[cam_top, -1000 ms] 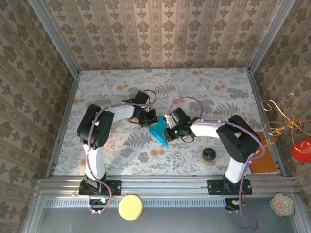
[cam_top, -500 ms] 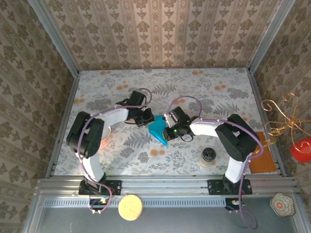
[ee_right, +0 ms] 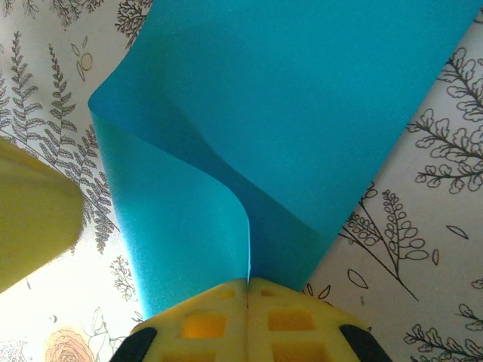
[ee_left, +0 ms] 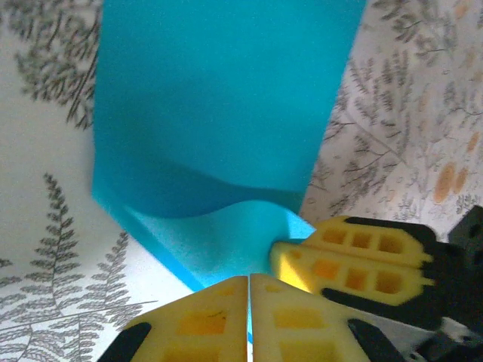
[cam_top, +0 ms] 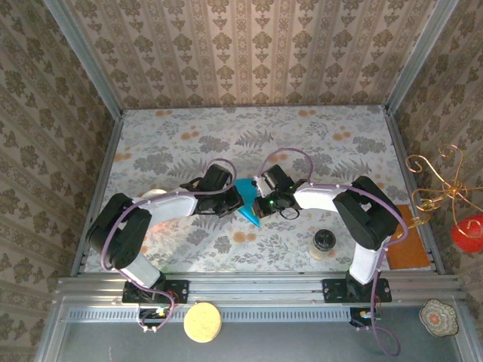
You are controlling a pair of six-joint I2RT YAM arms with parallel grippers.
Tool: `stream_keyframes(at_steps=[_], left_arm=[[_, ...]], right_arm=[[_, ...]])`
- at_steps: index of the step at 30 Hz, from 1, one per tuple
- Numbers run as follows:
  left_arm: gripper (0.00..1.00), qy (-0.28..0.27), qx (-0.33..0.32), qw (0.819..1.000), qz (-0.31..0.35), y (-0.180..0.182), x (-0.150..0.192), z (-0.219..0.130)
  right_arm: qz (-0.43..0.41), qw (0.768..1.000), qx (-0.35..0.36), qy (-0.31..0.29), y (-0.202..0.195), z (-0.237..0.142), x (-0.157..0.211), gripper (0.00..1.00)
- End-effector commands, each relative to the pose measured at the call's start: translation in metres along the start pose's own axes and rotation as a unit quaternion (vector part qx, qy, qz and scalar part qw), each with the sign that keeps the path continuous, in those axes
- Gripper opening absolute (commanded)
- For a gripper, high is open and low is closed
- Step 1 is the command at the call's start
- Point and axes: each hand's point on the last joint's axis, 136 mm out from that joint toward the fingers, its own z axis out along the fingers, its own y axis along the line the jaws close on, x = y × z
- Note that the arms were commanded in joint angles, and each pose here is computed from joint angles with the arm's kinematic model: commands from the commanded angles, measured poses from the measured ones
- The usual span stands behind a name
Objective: Fold a paper plane with a square sheet of paper (pick it up from the middle)
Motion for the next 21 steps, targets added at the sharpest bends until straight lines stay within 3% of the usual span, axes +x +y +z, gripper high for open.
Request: stream_keyframes(at_steps=[1, 21], left_arm=[[0.11, -0.017, 0.04, 0.999, -0.021, -0.018, -0.004, -0.001], [0.11, -0.001, -0.002, 0.999, -0.034, 0.006, 0.009, 0.015]], right_arm=[[0.022, 0.999, 0.021, 0.04, -0.014, 0.009, 0.019, 0.0], [0.024, 0.998, 0.027, 0.046, -0.017, 0.011, 0.021, 0.0]])
